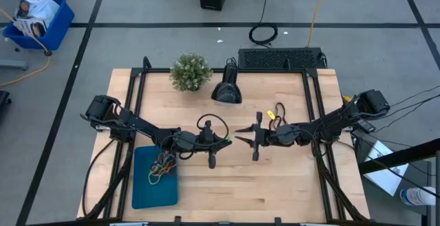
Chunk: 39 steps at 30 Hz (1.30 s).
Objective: Pick and place rubber bands into bin
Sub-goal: Put the green rubber band into the blue bin
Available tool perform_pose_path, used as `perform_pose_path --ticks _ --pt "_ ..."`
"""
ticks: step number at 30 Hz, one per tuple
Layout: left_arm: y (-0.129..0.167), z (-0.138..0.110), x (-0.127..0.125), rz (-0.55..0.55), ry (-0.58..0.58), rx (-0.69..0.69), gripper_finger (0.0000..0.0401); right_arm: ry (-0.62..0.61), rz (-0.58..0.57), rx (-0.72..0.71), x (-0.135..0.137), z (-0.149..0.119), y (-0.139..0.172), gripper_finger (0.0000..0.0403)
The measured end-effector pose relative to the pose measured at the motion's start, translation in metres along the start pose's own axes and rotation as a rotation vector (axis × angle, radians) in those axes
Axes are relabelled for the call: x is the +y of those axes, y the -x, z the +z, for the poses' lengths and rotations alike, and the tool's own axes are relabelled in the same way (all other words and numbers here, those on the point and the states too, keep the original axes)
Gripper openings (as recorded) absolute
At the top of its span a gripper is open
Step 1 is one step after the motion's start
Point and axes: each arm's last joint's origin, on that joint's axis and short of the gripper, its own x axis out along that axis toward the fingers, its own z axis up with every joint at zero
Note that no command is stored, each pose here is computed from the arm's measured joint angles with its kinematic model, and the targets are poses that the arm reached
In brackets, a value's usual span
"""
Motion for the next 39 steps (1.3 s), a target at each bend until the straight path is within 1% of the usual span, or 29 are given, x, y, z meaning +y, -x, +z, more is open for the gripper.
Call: perform_pose_path --ticks 3,6,9,12,15,19,21,24,28,31,33,36,39 --pt "0.0 0.0 0.0 -0.002 -0.001 0.002 0.0006 0.023 0.002 0.013 0.0 -0.001 0.0 0.0131" --pt "0.0 0.0 0.0 -0.002 -0.002 0.003 0.0013 0.036 0.005 0.037 0.0 -0.004 0.0 0.0164" --pt "0.0 -0.001 0.0 -0.001 -0.005 0.012 0.0008 0.024 0.011 0.081 0.001 -0.008 0.0 0.0186" --pt "0.001 -0.001 -0.001 -0.041 -0.013 0.027 0.0007 0.009 0.017 0.146 0.002 -0.015 0.001 0.0198" --pt "0.005 0.005 -0.002 -0.07 -0.019 0.051 0.0013 -0.01 0.02 0.216 0.002 -0.022 0.003 0.0204" --pt "0.019 0.016 0.0 -0.062 -0.033 0.137 0.0005 -0.04 0.019 0.293 0.003 -0.029 0.005 0.0205" --pt "0.03 0.025 0.002 -0.069 -0.034 0.18 0.0007 -0.049 0.017 0.328 0.003 -0.033 0.006 0.0203" --pt "0.046 0.037 0.004 -0.091 -0.001 0.245 0.0011 -0.054 0.014 0.376 0.003 -0.038 0.007 0.0202" --pt "0.071 0.049 0.008 -0.129 0.028 0.347 0.0005 -0.045 0.012 0.454 0.002 -0.045 0.011 0.0205" --pt "0.09 0.054 0.012 -0.116 0.097 0.438 0.0012 -0.063 0.003 0.516 0.002 -0.051 0.013 0.0205" --pt "0.102 0.056 0.016 -0.087 0.146 0.493 0.001 -0.085 -0.006 0.559 0.002 -0.054 0.016 0.0203" --pt "0.119 0.056 0.021 -0.04 0.216 0.587 0.0005 -0.135 0.012 0.629 0.002 -0.06 0.019 0.0202" --pt "0.132 0.053 0.026 0.021 0.285 0.674 0.0011 -0.173 0.027 0.674 0.002 -0.063 0.022 0.0203"
